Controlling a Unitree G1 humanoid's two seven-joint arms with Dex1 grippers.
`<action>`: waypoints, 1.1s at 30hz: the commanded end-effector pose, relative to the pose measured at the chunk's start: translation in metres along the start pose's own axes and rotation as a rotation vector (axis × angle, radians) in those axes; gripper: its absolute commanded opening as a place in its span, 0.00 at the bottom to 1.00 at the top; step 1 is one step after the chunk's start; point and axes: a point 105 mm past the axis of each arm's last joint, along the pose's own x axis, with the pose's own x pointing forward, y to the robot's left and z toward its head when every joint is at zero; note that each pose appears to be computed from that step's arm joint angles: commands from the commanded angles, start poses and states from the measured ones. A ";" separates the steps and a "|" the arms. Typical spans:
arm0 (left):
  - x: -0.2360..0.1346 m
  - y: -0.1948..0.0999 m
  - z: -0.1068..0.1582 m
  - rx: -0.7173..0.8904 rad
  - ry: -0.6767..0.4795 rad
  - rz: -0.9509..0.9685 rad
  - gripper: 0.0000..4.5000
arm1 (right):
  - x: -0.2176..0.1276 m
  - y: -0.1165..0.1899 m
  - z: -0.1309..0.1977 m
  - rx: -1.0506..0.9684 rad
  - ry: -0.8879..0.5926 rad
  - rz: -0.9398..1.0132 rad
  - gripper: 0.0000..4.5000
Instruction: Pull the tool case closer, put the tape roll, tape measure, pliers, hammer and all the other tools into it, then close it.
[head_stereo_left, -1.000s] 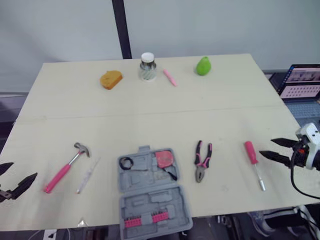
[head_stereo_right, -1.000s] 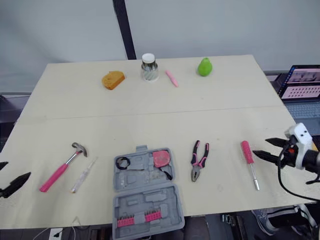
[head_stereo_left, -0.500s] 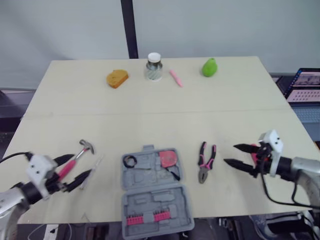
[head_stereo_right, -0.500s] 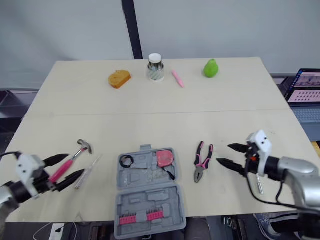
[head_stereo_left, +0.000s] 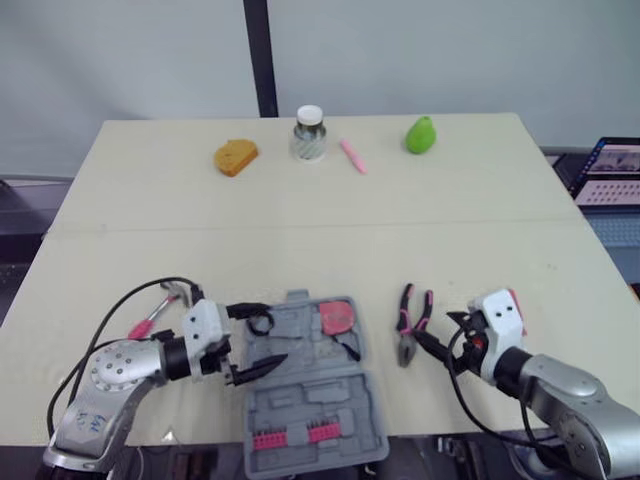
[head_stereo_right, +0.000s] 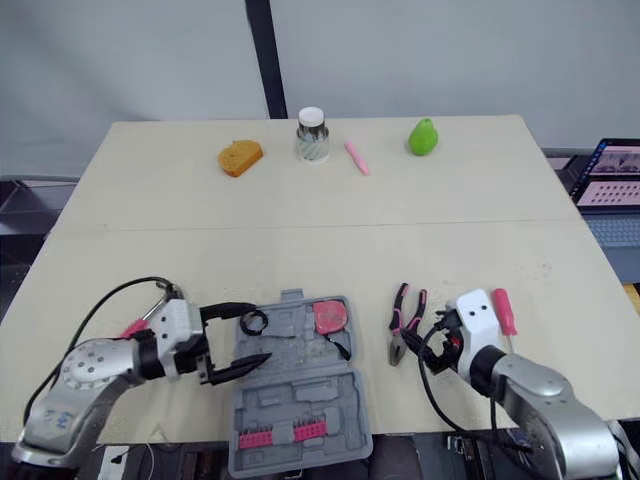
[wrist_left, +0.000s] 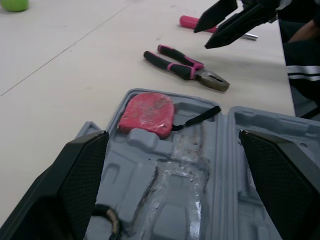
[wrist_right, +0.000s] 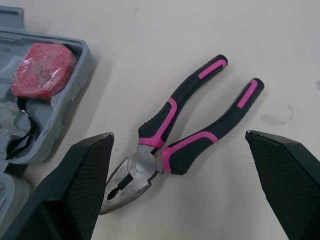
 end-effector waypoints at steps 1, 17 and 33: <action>0.009 -0.011 0.015 0.093 -0.043 -0.100 1.00 | -0.005 0.017 -0.014 0.027 0.073 -0.005 0.99; 0.026 -0.015 0.019 0.161 -0.060 -0.162 1.00 | 0.023 0.035 -0.030 0.098 0.178 -0.060 0.99; 0.033 -0.012 0.020 0.166 -0.079 -0.146 1.00 | 0.031 0.021 -0.038 0.091 0.189 -0.229 0.99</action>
